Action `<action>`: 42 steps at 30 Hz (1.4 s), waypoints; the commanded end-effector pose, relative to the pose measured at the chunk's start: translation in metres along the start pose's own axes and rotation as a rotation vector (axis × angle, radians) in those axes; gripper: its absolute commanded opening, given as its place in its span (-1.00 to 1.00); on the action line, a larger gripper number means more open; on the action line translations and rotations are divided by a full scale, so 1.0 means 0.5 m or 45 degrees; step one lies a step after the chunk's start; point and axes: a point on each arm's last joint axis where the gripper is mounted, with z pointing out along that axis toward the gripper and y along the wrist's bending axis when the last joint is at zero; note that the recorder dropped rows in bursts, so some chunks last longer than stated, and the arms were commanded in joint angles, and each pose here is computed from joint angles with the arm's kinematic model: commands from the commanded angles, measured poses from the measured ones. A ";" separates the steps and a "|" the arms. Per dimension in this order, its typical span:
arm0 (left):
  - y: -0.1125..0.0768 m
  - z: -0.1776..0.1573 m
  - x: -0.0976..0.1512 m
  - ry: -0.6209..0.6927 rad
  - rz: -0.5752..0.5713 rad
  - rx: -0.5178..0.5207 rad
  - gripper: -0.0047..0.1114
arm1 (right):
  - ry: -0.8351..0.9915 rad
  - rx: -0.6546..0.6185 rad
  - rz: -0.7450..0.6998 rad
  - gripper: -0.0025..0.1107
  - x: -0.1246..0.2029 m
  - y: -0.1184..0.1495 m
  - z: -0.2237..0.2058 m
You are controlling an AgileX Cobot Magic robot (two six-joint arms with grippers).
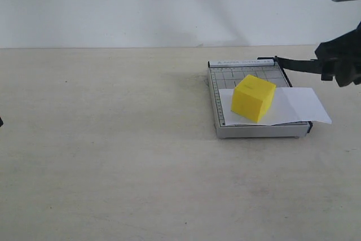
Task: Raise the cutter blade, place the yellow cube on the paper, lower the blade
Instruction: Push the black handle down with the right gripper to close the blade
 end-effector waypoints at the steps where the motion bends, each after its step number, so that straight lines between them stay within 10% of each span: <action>1: -0.001 -0.001 0.002 -0.001 0.024 0.001 -0.84 | 0.095 -0.097 0.029 -0.96 0.046 0.016 0.059; 42: -0.001 -0.001 0.002 -0.002 0.027 0.003 -0.84 | 0.082 -0.047 0.130 -0.96 0.232 0.022 0.207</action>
